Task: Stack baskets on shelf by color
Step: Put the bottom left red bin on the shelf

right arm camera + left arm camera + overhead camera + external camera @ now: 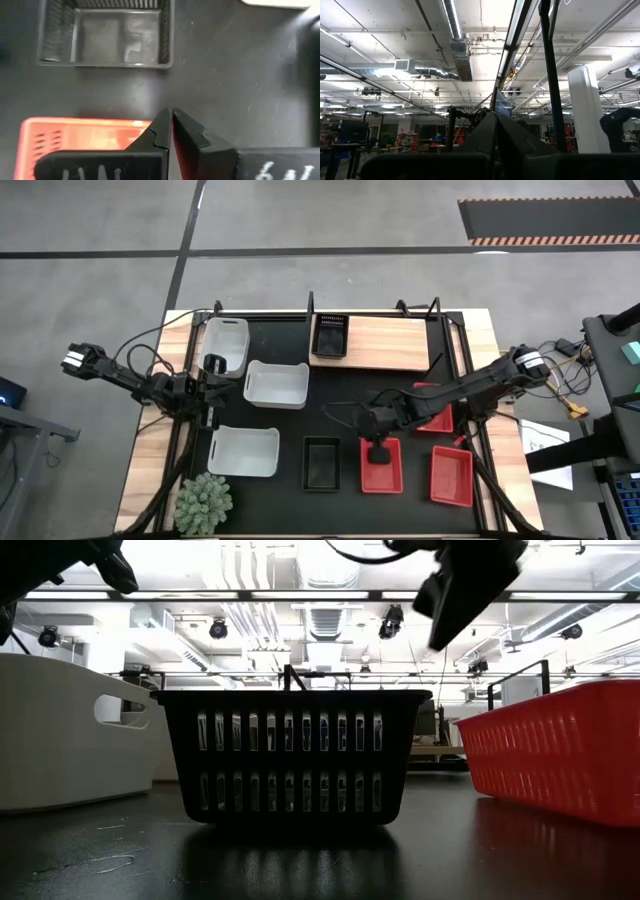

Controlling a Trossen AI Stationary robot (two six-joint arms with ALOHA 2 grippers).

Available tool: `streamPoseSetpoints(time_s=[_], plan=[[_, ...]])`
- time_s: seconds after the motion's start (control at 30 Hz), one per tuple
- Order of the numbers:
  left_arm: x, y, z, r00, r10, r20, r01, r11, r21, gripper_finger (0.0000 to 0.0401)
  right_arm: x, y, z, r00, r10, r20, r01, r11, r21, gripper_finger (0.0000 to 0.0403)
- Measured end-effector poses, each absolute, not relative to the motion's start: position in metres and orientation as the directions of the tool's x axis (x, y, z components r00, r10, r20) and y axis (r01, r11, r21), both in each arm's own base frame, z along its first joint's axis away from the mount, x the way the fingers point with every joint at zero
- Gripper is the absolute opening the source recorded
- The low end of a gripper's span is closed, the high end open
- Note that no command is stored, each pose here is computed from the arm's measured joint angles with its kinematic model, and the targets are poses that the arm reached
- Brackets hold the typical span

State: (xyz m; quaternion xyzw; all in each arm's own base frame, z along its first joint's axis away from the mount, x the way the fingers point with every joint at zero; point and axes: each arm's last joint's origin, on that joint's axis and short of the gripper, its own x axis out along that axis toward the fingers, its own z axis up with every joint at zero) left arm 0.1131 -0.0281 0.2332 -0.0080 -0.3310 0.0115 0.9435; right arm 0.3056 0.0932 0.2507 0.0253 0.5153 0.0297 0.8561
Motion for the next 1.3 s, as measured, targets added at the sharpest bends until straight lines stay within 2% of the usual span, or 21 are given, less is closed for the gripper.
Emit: streamPoseSetpoints(time_s=[0.13, 0.3, 0.47, 0.6, 0.87, 1.03, 1.17, 1.3], plan=[[0.113, -0.028, 0.233, 0.78, 0.028, 0.625, -0.016, 1.0, -0.024, 0.0, 0.298, 0.103, 0.257, 0.47, 0.119, -0.874, 0.037, 0.987, 0.155, 0.0031], [0.113, -0.028, 0.233, 0.779, 0.028, 0.627, -0.016, 1.0, -0.024, 0.0, 0.29, 0.121, 0.262, 0.468, 0.169, -0.867, 0.063, 0.973, 0.224, 0.0085], [0.113, -0.028, 0.233, 0.778, 0.028, 0.628, -0.019, 1.0, -0.021, 0.0, 0.294, 0.148, 0.267, 0.471, 0.21, -0.857, 0.055, 0.962, 0.266, 0.0141], [0.112, -0.028, 0.234, 0.775, 0.029, 0.631, -0.017, 1.0, -0.025, 0.0, 0.297, 0.178, 0.271, 0.462, 0.256, -0.849, 0.02, 0.954, 0.299, 0.0166], [0.111, -0.027, 0.236, 0.76, 0.033, 0.649, 0.008, 0.998, -0.06, 0.0, 0.283, 0.233, 0.257, 0.38, 0.314, -0.87, 0.022, 0.937, 0.348, 0.0155], [0.111, -0.028, 0.235, 0.762, 0.02, 0.647, 0.047, 0.995, -0.086, 0.0, 0.274, 0.252, 0.236, 0.329, 0.27, -0.905, 0.041, 0.953, 0.3, 0.014], [0.115, -0.031, 0.232, 0.771, -0.065, 0.633, 0.145, 0.987, -0.075, 0.0, 0.271, 0.255, 0.217, 0.254, 0.201, -0.946, 0.091, 0.969, 0.23, 0.0135], [0.118, -0.036, 0.23, 0.76, -0.174, 0.626, 0.237, 0.971, -0.017, 0.0, 0.272, 0.256, 0.208, 0.23, 0.177, -0.957, 0.094, 0.975, 0.203, 0.0137]])
